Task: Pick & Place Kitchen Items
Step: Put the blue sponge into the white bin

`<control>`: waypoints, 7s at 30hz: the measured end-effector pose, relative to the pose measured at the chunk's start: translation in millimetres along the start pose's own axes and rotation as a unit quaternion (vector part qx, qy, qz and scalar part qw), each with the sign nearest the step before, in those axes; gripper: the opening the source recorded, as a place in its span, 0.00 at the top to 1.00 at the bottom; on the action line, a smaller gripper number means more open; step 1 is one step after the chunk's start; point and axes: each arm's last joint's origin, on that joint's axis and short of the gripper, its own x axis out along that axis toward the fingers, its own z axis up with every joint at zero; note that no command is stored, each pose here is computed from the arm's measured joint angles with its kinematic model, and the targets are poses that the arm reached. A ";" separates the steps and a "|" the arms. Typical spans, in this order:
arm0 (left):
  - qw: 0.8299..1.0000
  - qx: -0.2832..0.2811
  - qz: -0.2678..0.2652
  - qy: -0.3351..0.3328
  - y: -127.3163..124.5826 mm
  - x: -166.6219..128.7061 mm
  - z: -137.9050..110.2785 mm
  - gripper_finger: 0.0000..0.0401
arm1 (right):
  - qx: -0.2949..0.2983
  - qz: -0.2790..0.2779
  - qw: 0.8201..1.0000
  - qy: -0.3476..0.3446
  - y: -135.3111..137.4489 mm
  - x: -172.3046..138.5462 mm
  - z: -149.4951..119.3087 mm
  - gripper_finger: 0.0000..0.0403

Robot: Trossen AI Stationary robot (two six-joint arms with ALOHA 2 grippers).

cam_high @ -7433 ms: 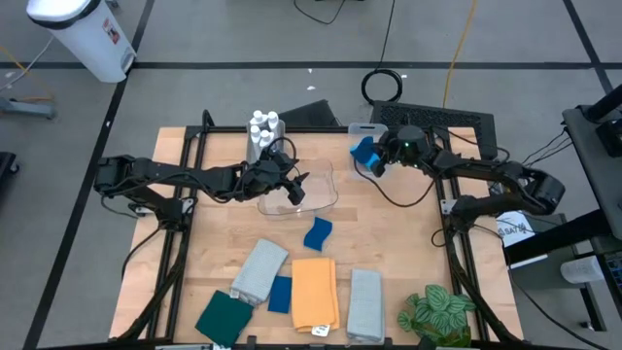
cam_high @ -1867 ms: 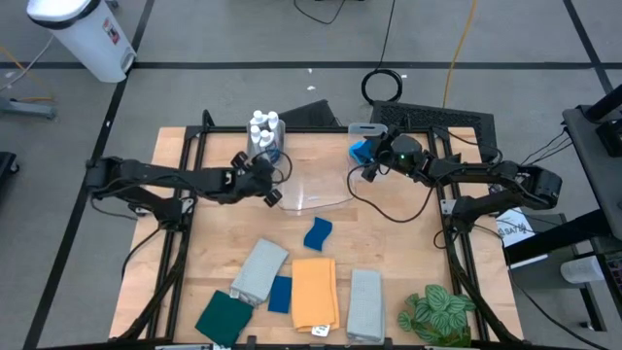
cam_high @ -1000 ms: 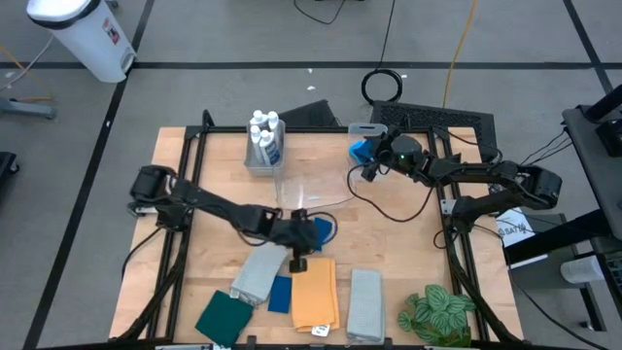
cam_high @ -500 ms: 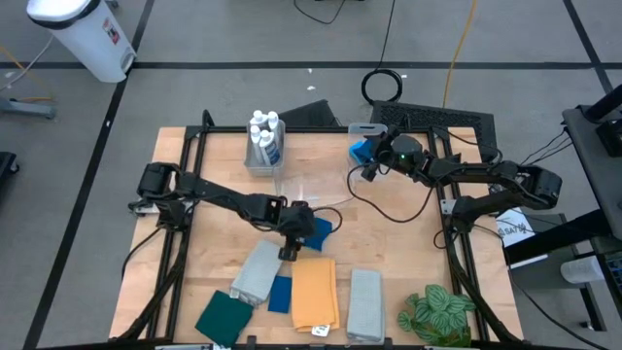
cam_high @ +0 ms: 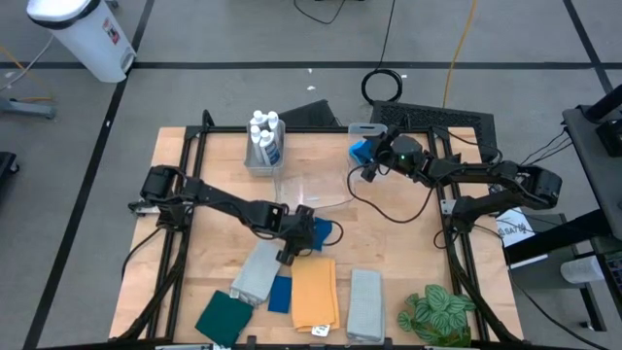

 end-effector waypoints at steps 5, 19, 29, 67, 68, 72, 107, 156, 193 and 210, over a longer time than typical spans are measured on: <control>0.999 0.043 0.010 0.016 4.1 -0.3 -3.7 0.44 | -0.001 -0.001 1.000 -0.002 -0.1 0.0 0.4 0.37; 0.984 0.173 0.013 0.045 -1.0 15.3 -10.8 0.44 | -0.002 -0.002 1.000 -0.004 -0.4 0.0 0.8 0.37; 0.974 0.219 0.045 0.036 -5.9 26.8 -5.8 0.44 | -0.002 -0.002 1.000 -0.006 -0.5 0.0 1.2 0.37; 0.988 0.128 -0.042 -0.082 19.5 9.8 5.6 0.98 | 0.001 -0.002 1.000 -0.006 -0.5 0.0 1.2 0.37; 0.988 0.114 -0.054 -0.085 21.1 7.1 5.1 0.99 | 0.002 -0.002 1.000 -0.006 -0.5 0.1 1.2 0.37; 0.991 0.073 -0.068 -0.084 26.5 3.0 2.1 0.97 | 0.003 -0.001 1.000 -0.007 0.2 -0.1 1.4 0.37; 0.951 -0.094 0.283 -0.079 57.9 -108.0 25.6 0.99 | -0.222 0.153 0.960 -0.072 67.7 -63.9 34.9 0.37; 0.940 -0.170 0.267 -0.125 61.8 -110.2 27.9 0.84 | -0.374 0.069 0.910 -0.163 134.9 -27.0 42.0 0.99; 0.910 -0.295 0.280 -0.081 69.4 -122.0 7.1 0.63 | -0.203 -0.096 0.968 0.112 -0.9 -2.5 -13.5 1.00; 0.910 -0.294 0.280 -0.081 69.6 -122.0 7.1 0.65 | -0.223 -0.106 0.961 0.128 -10.0 19.0 -30.6 1.00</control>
